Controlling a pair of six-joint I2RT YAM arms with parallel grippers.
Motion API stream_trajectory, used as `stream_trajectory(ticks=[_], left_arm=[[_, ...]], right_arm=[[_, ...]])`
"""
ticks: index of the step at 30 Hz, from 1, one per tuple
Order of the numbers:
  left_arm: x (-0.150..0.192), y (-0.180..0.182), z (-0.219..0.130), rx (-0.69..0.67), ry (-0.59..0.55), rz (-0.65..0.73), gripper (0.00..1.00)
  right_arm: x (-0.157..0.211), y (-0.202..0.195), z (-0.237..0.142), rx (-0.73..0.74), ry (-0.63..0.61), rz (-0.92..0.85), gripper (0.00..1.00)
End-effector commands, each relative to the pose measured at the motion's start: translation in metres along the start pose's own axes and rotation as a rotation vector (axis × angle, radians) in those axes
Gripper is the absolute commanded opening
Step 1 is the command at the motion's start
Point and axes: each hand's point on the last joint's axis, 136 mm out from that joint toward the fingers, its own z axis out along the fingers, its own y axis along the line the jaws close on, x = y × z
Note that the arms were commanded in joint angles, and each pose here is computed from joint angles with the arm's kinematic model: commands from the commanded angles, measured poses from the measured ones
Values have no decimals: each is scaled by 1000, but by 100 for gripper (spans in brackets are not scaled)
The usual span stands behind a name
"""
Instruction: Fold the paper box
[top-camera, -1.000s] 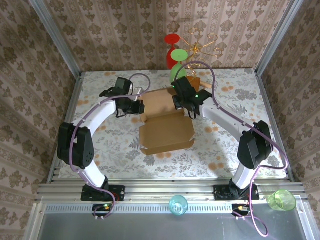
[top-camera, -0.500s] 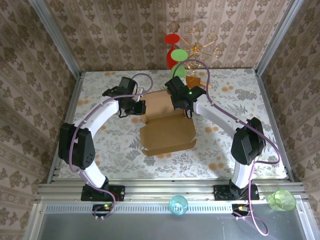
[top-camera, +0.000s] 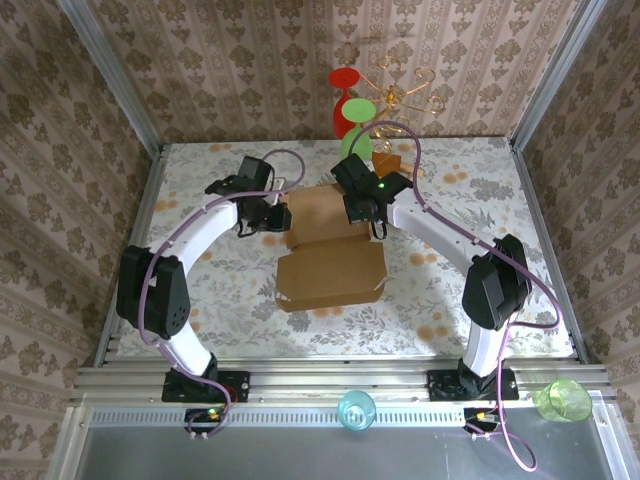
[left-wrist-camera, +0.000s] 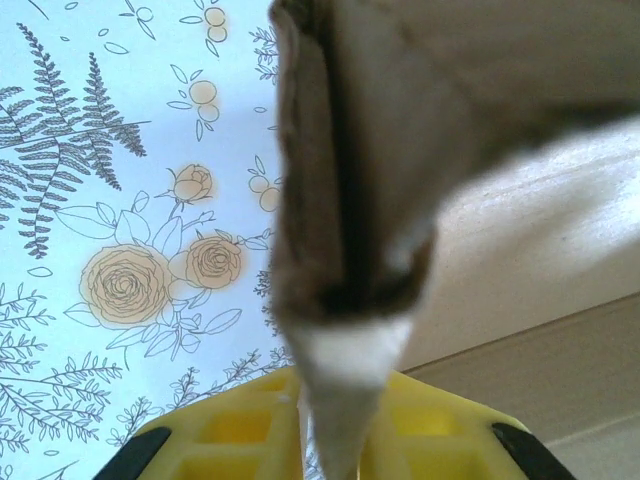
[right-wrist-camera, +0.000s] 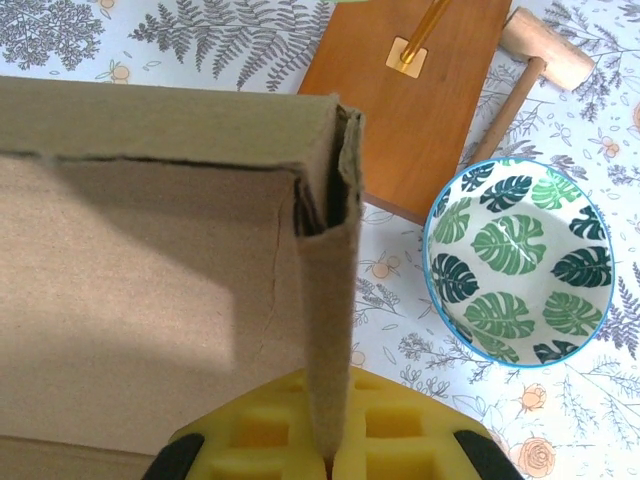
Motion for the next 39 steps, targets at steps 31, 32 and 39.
stream_trajectory(ticks=[31, 32, 39], left_arm=[[13, 23, 16, -292, -41, 63, 0], [12, 21, 16, -277, -54, 62, 0], [16, 13, 23, -165, -76, 30, 11]], right_arm=[[19, 3, -8, -2, 50, 66, 0], [20, 4, -8, -3, 48, 67, 0], [25, 10, -3, -29, 29, 73, 0]])
